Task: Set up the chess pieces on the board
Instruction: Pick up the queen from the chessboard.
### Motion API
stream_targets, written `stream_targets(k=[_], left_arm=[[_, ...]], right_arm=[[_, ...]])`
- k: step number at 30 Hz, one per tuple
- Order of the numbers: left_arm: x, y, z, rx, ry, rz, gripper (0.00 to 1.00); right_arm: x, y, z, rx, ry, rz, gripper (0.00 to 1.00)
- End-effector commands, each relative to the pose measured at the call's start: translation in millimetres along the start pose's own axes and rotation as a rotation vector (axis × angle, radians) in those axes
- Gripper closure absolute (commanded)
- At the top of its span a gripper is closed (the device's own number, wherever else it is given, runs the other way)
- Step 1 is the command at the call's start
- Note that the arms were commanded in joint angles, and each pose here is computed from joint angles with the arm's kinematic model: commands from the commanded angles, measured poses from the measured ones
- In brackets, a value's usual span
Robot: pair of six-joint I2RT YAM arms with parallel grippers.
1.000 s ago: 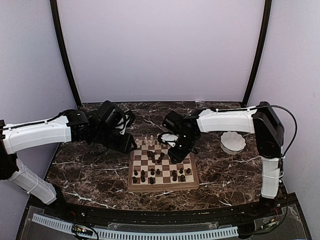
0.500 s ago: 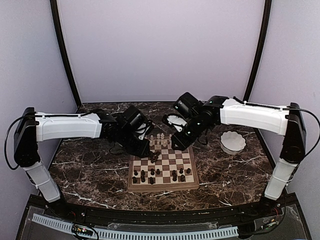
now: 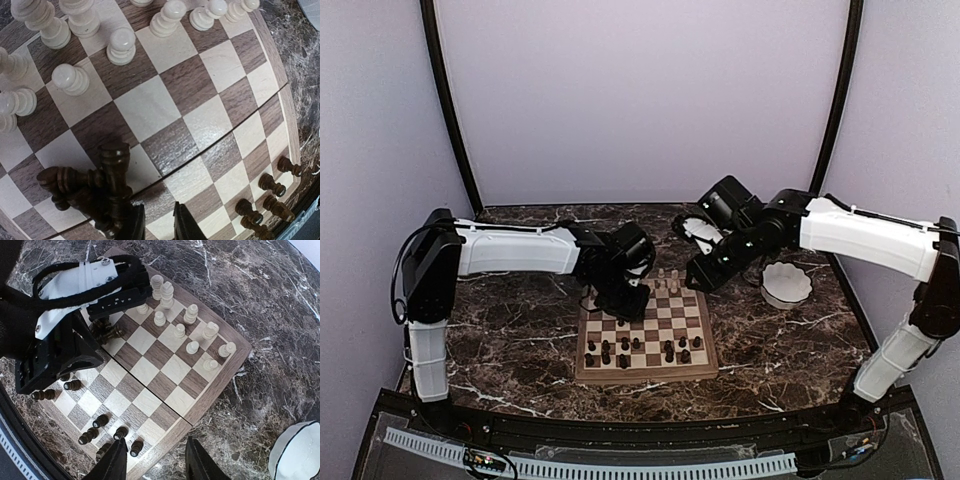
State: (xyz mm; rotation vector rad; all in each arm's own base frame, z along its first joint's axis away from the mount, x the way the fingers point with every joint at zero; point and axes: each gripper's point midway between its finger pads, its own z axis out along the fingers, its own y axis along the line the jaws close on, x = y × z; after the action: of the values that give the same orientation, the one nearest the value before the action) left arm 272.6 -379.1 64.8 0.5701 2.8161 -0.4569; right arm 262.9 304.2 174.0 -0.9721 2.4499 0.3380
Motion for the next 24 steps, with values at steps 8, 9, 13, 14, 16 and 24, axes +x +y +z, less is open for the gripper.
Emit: stream_targets(k=[8,9,13,14,16,24], left_arm=[[-15.5,3.8,-15.7,-0.093,0.019,-0.033,0.8],[-16.4,3.2,-18.3,-0.093,0.02,-0.031,0.81],[-26.1,15.8,-25.8,-0.141,-0.004,-0.052,0.78],[-26.4,17.7,-25.0,-0.14,-0.001,-0.059,0.77],[-27.0,22.2,-21.5,-0.136,0.009,-0.079,0.76],[-19.3,19.0,-1.9,-0.085,0.079,-0.09,0.74]], right_arm=[[2.9,-8.4,-6.1,0.007,-0.057,0.056,0.58],[2.9,-8.5,-5.0,0.006,-0.057,0.059,0.58],[3.6,-8.2,-1.0,0.003,-0.054,0.061,0.58],[3.6,-8.0,-0.4,0.002,-0.053,0.059,0.58],[4.7,-8.0,1.5,0.0,-0.047,0.057,0.58],[9.0,-8.8,4.2,0.001,-0.032,0.047,0.58]])
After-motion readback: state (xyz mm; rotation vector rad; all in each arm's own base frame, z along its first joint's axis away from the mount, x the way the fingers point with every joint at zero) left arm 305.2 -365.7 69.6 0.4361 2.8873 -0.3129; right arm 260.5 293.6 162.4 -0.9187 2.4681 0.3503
